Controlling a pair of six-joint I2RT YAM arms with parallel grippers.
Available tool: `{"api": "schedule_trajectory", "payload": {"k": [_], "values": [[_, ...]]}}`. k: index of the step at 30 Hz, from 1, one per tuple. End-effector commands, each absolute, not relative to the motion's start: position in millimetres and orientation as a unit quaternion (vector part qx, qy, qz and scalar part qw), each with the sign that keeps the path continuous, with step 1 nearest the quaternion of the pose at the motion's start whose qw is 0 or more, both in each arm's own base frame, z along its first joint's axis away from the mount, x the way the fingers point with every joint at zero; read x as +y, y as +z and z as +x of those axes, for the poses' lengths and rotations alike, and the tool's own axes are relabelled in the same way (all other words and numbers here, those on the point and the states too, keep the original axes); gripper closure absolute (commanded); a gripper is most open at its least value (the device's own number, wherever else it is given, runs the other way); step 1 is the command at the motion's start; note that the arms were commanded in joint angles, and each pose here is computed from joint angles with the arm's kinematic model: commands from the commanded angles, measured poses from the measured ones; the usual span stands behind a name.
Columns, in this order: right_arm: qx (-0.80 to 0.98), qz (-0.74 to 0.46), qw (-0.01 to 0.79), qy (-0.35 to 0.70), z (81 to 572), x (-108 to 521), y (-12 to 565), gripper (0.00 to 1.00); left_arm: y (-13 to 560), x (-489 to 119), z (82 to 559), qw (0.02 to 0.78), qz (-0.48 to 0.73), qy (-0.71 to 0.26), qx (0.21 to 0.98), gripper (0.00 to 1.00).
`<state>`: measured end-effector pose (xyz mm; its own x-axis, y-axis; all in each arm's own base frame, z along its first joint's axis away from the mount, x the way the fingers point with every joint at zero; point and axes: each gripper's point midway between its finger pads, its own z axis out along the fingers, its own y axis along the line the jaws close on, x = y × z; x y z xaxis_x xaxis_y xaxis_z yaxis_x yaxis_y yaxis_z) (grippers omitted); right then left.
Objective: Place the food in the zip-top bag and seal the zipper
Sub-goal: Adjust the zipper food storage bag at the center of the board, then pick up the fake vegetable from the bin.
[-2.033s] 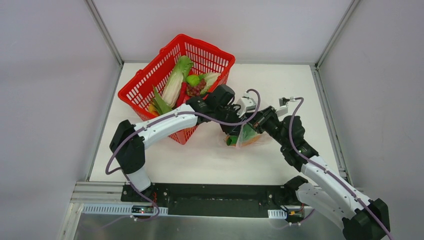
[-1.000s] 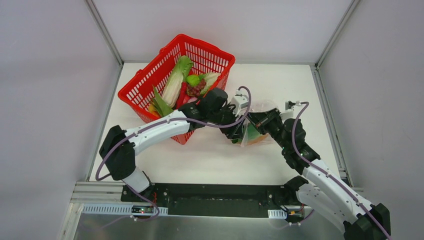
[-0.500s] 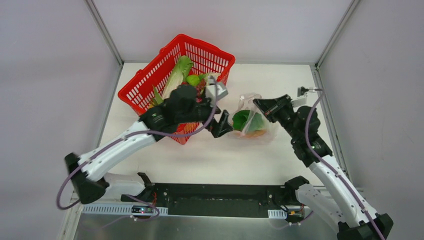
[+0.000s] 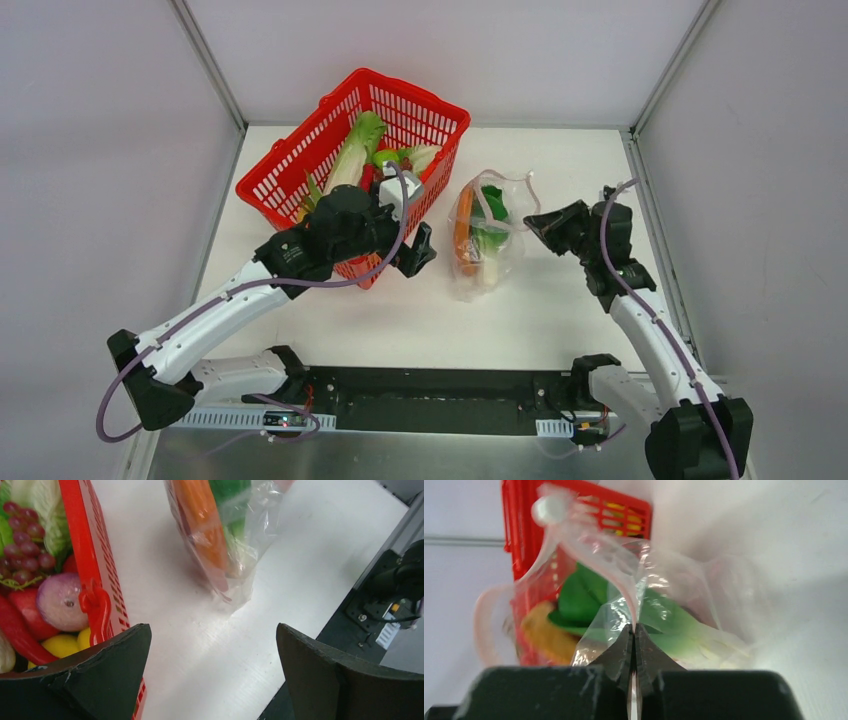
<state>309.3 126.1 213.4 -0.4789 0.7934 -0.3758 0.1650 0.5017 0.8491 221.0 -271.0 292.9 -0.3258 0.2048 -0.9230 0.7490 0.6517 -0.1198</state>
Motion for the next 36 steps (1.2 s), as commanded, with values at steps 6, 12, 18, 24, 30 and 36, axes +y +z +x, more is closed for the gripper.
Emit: {"api": "schedule_trajectory", "payload": {"k": [6,12,18,24,30,36], "values": [[0.695,0.108,0.478,0.526,288.5,168.6,362.8,1.00,305.8,-239.0,246.3,0.521,0.237,-0.252,0.780,0.01],[0.680,0.038,0.491,0.543,276.6,178.6,401.6,1.00,311.3,-226.1,254.1,0.529,0.220,-0.242,0.783,0.01],[0.724,-0.025,0.459,0.514,265.4,184.9,379.1,1.00,302.2,-205.7,263.5,0.534,0.184,-0.215,0.797,0.01],[0.747,-0.009,0.441,0.497,264.3,181.1,341.7,1.00,303.7,-175.3,274.7,0.540,0.147,-0.183,0.808,0.01],[0.752,-0.008,0.411,0.515,257.0,186.3,322.1,1.00,305.0,-147.5,298.1,0.538,0.097,-0.147,0.824,0.01],[0.754,-0.028,0.414,0.509,250.5,185.9,325.5,1.00,302.2,-131.5,323.5,0.527,0.074,-0.143,0.835,0.01]]}}
